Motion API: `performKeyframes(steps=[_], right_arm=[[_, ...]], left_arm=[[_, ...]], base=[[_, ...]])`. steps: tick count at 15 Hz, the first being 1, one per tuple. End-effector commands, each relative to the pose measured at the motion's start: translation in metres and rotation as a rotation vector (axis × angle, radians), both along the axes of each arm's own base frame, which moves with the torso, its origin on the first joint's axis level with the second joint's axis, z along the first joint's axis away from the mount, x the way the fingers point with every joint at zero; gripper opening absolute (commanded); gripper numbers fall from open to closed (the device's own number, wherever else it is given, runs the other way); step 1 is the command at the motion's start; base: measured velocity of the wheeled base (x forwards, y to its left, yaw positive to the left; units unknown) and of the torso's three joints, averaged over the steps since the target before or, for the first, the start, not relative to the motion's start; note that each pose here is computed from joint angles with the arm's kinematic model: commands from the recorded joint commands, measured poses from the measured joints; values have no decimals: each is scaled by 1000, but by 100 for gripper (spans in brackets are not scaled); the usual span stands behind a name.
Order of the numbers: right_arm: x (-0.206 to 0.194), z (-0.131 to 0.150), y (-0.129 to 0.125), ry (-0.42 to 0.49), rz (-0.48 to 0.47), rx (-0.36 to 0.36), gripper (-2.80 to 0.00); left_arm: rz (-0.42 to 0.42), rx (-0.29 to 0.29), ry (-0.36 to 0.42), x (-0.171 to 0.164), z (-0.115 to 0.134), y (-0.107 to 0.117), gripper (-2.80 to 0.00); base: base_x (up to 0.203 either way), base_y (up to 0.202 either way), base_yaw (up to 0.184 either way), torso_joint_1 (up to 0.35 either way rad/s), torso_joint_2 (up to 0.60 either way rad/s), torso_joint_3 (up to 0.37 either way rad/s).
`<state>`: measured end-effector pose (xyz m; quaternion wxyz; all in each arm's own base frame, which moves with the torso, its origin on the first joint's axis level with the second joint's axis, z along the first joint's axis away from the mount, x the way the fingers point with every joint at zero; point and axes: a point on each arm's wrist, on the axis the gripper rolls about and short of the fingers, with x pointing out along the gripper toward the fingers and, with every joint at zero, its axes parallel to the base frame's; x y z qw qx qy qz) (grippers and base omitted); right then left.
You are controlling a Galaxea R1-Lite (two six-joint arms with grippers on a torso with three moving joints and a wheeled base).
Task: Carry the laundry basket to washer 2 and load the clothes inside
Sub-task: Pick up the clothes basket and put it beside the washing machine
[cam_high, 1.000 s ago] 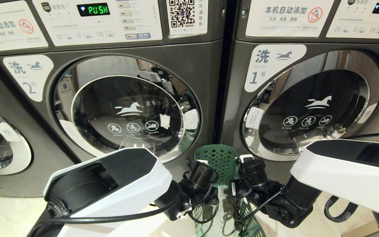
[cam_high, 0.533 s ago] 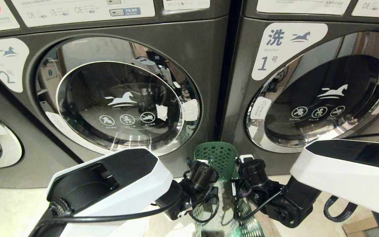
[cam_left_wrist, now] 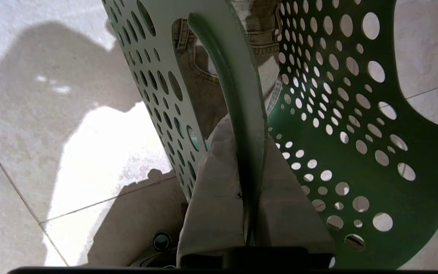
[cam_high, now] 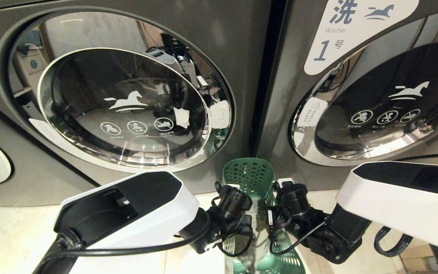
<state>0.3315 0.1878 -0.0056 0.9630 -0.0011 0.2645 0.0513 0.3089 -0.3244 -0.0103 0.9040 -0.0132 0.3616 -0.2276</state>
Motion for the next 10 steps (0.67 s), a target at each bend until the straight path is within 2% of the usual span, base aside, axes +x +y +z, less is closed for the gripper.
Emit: performKeyframes(steps=[1, 4, 10], right_arm=[[0, -4, 0, -2, 0, -2, -280], [-1, -7, -1, 6, 7, -20, -280], [-2, -11, -1, 19, 10, -28, -280]], left_arm=[[2, -3, -1, 0, 0, 0, -280], [1, -7, -5, 0, 3, -1, -280], [-3, -5, -4, -2, 2, -2, -280]], base=[[0, 0, 0, 6, 2, -198], [0, 0, 0, 3, 3, -141], [0, 0, 0, 1, 0, -12]])
